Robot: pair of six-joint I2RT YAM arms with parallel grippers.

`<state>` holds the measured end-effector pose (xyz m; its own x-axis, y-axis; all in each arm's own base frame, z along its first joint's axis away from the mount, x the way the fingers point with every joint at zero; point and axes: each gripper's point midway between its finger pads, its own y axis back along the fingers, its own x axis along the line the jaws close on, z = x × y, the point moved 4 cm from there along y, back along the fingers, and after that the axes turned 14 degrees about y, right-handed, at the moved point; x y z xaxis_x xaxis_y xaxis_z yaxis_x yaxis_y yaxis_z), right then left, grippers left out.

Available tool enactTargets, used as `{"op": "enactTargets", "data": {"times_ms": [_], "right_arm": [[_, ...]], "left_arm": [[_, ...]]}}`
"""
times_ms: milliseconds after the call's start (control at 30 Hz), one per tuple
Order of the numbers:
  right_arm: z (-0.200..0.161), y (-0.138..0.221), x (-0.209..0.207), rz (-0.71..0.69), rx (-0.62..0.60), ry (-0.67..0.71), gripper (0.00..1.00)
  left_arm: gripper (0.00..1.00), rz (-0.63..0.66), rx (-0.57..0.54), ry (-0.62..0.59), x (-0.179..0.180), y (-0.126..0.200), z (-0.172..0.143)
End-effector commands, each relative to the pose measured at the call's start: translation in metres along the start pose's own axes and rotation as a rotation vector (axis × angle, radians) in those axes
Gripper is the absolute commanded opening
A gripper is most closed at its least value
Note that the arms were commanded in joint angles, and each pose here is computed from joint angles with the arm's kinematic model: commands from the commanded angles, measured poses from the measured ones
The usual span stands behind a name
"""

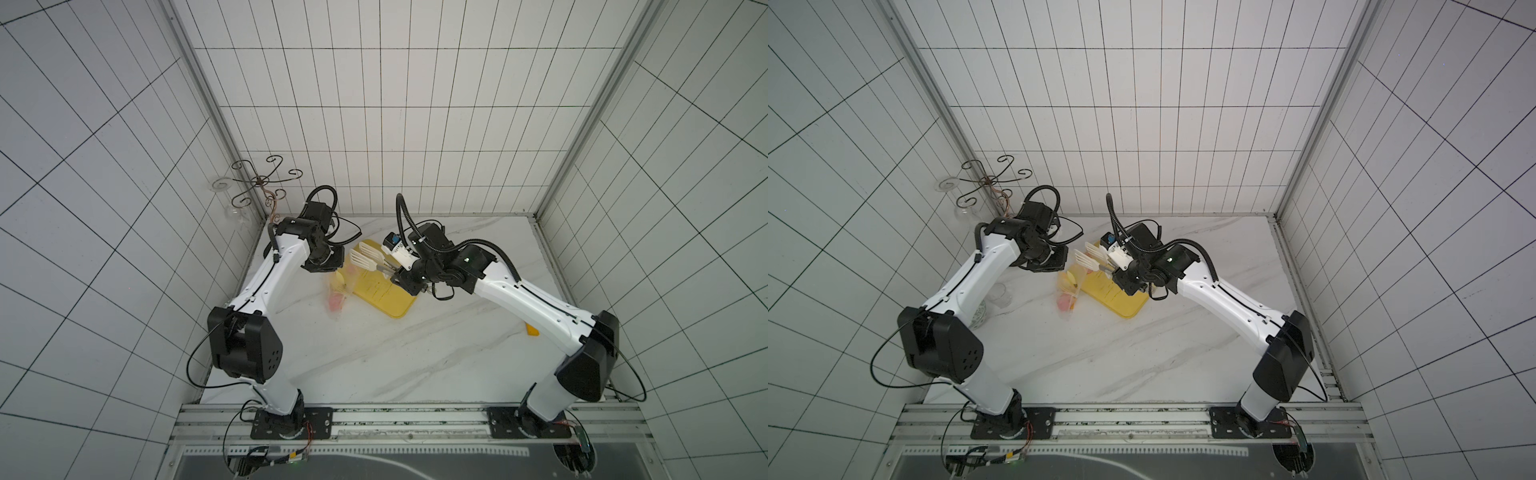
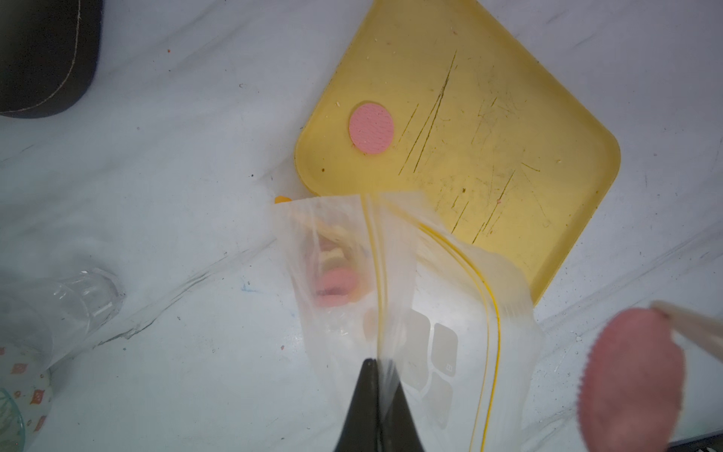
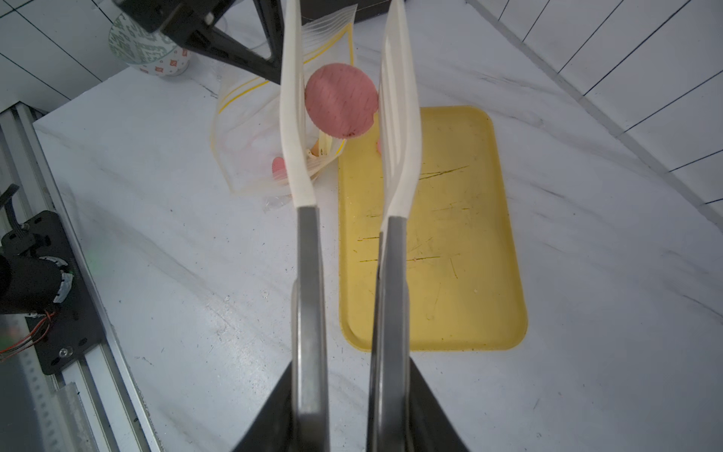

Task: Put the cookies into a resealable bag to prevent moisture
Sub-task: Place the cookie in the ziploc bag, then pick up the cookie from the tray.

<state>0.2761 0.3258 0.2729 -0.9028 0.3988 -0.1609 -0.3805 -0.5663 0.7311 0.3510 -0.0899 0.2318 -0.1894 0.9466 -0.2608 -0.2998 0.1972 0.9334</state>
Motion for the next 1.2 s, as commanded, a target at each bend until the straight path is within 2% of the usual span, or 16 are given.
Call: {"op": "enactTargets", "data": {"times_ms": [0,167,433,600,700,933,1167], "right_arm": [[0.005,-0.011,0.008,0.048,-0.028,0.005,0.38],[0.003,-0.024,0.011,0.062,-0.007,0.014,0.39],[0.009,-0.015,0.004,0.032,-0.048,-0.002,0.48],[0.003,0.002,-0.021,-0.028,-0.068,-0.057,0.48],[-0.009,0.002,-0.045,-0.093,-0.031,-0.065,0.47],[-0.037,-0.048,-0.073,-0.142,0.116,0.007,0.47],[-0.025,-0.103,-0.073,-0.111,0.110,0.052,0.47]], "left_arm": [[0.00,-0.063,-0.033,0.004,-0.010,0.011,0.006],[0.00,-0.076,-0.036,0.003,-0.013,0.014,0.007],[0.00,-0.049,-0.036,0.003,-0.005,0.013,0.006],[0.00,0.002,-0.077,0.034,0.011,0.014,0.017],[0.00,0.050,-0.097,0.067,0.027,0.016,0.024],[0.00,0.049,-0.115,0.069,0.029,0.022,0.024],[0.00,0.033,-0.107,0.067,0.027,0.022,0.022]]}}
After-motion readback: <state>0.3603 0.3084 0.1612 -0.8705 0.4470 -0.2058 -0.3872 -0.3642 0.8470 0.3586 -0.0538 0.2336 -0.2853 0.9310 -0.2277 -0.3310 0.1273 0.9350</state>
